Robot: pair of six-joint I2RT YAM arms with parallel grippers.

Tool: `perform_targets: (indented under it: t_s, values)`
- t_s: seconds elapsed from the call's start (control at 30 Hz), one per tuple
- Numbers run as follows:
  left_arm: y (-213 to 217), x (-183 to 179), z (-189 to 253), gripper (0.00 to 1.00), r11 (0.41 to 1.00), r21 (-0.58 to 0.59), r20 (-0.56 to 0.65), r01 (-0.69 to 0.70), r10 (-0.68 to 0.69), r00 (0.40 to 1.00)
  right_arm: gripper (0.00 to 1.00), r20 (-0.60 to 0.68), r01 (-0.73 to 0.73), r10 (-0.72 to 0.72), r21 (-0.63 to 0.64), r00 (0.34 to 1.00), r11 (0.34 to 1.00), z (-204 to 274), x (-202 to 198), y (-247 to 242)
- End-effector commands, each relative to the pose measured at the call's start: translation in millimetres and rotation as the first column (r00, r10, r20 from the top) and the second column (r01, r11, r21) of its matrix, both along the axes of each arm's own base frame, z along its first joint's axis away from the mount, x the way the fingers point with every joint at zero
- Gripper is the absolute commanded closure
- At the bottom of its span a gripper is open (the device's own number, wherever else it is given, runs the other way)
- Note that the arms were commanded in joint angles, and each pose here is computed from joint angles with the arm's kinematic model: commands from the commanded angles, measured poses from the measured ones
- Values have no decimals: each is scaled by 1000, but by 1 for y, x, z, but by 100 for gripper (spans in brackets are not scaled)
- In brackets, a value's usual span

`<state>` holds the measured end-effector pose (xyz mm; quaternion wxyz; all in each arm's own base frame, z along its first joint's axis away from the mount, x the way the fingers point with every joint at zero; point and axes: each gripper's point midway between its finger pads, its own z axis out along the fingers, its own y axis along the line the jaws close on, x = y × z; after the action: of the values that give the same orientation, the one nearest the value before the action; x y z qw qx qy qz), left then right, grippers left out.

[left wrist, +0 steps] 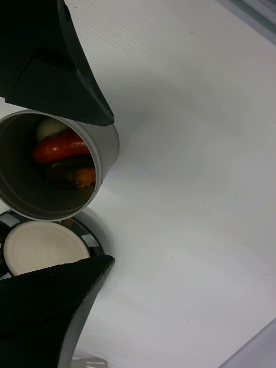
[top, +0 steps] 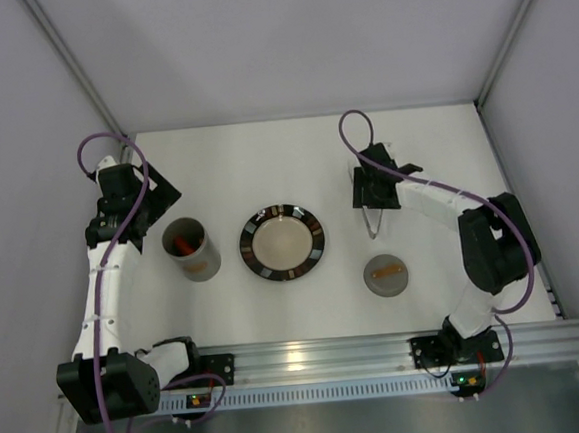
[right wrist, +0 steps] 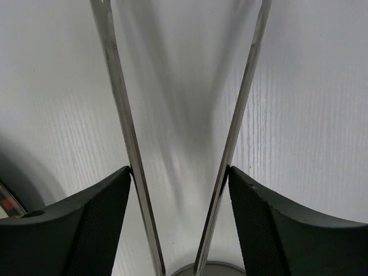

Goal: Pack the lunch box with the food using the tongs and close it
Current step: Place the clamp at the center of the board.

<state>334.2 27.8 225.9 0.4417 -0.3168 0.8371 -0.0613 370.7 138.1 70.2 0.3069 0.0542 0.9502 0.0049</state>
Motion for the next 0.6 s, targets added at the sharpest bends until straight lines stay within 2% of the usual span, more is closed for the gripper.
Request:
perform_targets:
  t_s: [0.0,0.17,0.33,0.43,0.47,0.5,0.57]
  values:
    - [3,10,22,1,1000,11,89,3,-4,996,31,120,2,-8,50,993,999,33,38,7]
    - [3,11,25,1,1000,14,94,3,-4,996,20,104,-20,15,48,995,999,33,39,10]
    - [-13,17,51,1,996,-1,166,92,-91,982,19,146,-18,9,65,989,998,55,32,7]
    - [-42,23,87,1,973,6,285,231,-223,932,19,213,-2,-13,69,977,998,87,25,-2]
    - [-51,24,96,1,963,31,306,267,-264,915,18,225,0,-15,67,974,998,94,21,-6]
    - [-78,23,114,1,938,58,340,341,-339,877,18,243,6,-24,75,970,997,102,19,-9]
    - [-104,22,125,1,909,136,341,395,-417,842,18,292,21,-51,105,955,994,128,11,-18]
